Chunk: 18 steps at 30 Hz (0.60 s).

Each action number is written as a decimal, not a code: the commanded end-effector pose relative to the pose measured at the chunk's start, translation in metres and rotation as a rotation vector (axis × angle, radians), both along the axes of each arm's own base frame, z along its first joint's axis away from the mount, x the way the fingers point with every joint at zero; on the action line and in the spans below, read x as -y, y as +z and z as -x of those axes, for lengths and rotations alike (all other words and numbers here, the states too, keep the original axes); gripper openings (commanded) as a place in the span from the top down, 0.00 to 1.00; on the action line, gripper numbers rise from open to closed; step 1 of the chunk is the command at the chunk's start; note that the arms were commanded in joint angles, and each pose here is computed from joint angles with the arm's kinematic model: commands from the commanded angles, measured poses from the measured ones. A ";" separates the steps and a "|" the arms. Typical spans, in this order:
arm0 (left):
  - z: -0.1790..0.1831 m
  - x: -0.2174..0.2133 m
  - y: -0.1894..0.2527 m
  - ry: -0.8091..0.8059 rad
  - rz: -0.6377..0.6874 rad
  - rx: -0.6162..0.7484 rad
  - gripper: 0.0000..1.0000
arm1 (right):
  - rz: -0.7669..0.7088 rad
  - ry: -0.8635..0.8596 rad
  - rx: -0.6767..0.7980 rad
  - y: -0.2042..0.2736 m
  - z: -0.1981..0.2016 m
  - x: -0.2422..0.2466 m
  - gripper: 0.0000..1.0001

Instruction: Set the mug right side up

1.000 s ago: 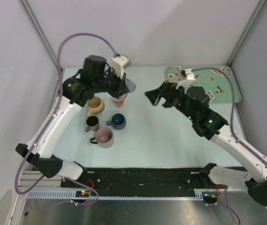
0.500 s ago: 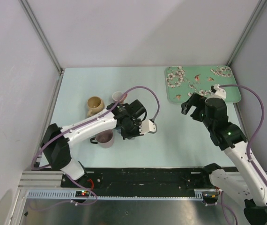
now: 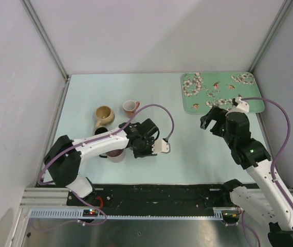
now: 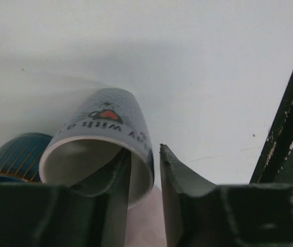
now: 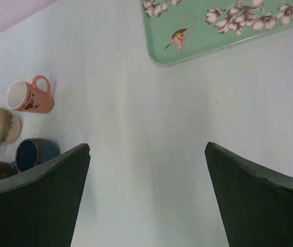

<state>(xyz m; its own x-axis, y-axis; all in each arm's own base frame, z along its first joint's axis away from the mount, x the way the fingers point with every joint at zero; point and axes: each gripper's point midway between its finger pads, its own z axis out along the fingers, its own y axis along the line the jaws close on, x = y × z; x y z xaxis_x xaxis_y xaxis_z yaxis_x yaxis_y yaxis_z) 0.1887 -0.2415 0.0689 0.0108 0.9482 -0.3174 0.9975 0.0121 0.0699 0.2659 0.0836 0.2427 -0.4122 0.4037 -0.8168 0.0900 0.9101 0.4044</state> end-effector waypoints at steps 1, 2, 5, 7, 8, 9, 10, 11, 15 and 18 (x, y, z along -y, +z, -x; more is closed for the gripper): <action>-0.013 0.004 0.001 0.010 0.024 0.072 0.49 | 0.022 -0.018 0.050 0.010 -0.007 0.006 0.01; -0.016 0.007 0.010 0.025 0.045 0.090 0.39 | 0.029 -0.017 0.048 0.009 -0.008 0.007 0.01; -0.023 0.011 0.040 0.080 0.097 0.136 0.09 | 0.062 -0.024 0.037 0.006 -0.012 0.013 0.01; -0.028 0.013 0.064 0.128 0.135 0.171 0.03 | 0.091 -0.028 0.034 0.004 -0.014 0.019 0.01; -0.032 0.014 0.078 0.155 0.160 0.197 0.02 | 0.104 -0.034 0.036 0.004 -0.016 0.023 0.01; -0.033 0.014 0.090 0.184 0.186 0.212 0.01 | 0.115 -0.037 0.038 0.004 -0.017 0.026 0.01; -0.039 0.011 0.106 0.225 0.206 0.257 0.01 | 0.130 -0.044 0.041 0.004 -0.018 0.030 0.01; -0.042 0.007 0.119 0.264 0.222 0.283 0.01 | 0.142 -0.050 0.041 0.003 -0.019 0.034 0.01; -0.054 -0.018 0.177 0.402 0.343 0.379 0.00 | 0.198 -0.069 0.065 -0.011 -0.027 0.048 0.01; -0.068 -0.052 0.214 0.573 0.468 0.436 0.00 | 0.226 -0.115 0.043 -0.037 -0.027 0.058 0.01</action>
